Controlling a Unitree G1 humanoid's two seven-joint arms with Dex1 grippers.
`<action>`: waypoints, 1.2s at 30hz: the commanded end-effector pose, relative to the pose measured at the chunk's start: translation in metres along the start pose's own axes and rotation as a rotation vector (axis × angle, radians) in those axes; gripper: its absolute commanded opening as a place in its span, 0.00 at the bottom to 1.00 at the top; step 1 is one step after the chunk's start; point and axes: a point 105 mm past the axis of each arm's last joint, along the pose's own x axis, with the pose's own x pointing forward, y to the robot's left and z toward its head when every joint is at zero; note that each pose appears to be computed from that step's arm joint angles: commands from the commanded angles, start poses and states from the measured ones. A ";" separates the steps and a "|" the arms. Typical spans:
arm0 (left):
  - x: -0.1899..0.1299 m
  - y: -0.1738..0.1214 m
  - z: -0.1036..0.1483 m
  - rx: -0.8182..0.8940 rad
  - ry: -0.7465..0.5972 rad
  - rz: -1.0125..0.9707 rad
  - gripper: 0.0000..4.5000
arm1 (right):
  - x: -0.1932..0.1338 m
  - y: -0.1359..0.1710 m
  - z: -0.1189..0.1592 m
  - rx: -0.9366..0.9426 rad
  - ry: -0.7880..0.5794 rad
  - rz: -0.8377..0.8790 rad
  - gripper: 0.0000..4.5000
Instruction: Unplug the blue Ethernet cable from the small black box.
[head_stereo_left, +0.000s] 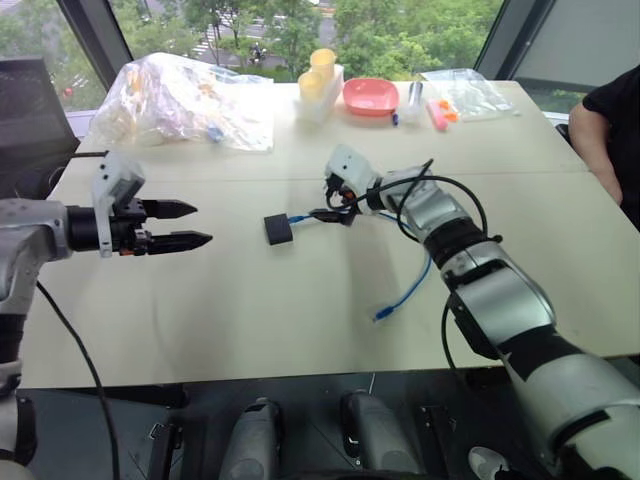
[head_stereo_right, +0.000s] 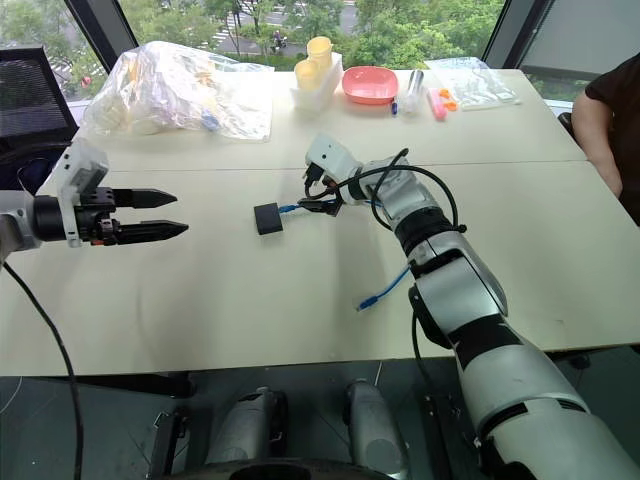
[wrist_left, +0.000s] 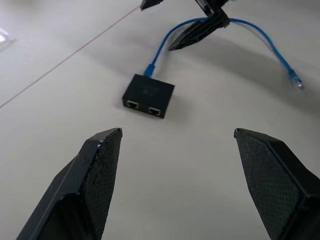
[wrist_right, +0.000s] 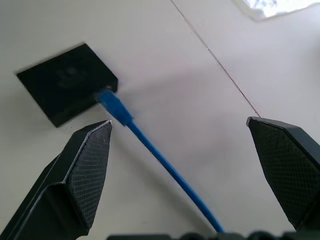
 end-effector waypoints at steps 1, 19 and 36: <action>-0.010 -0.013 0.003 0.003 -0.028 0.032 0.83 | 0.007 0.007 0.006 -0.053 0.018 0.034 1.00; -0.053 -0.062 -0.015 -0.107 -0.038 0.298 0.84 | 0.042 0.038 -0.002 0.052 0.106 -0.041 0.27; -0.032 -0.029 0.000 -0.081 -0.126 0.286 0.84 | 0.016 0.014 0.074 -0.053 -0.174 0.049 0.02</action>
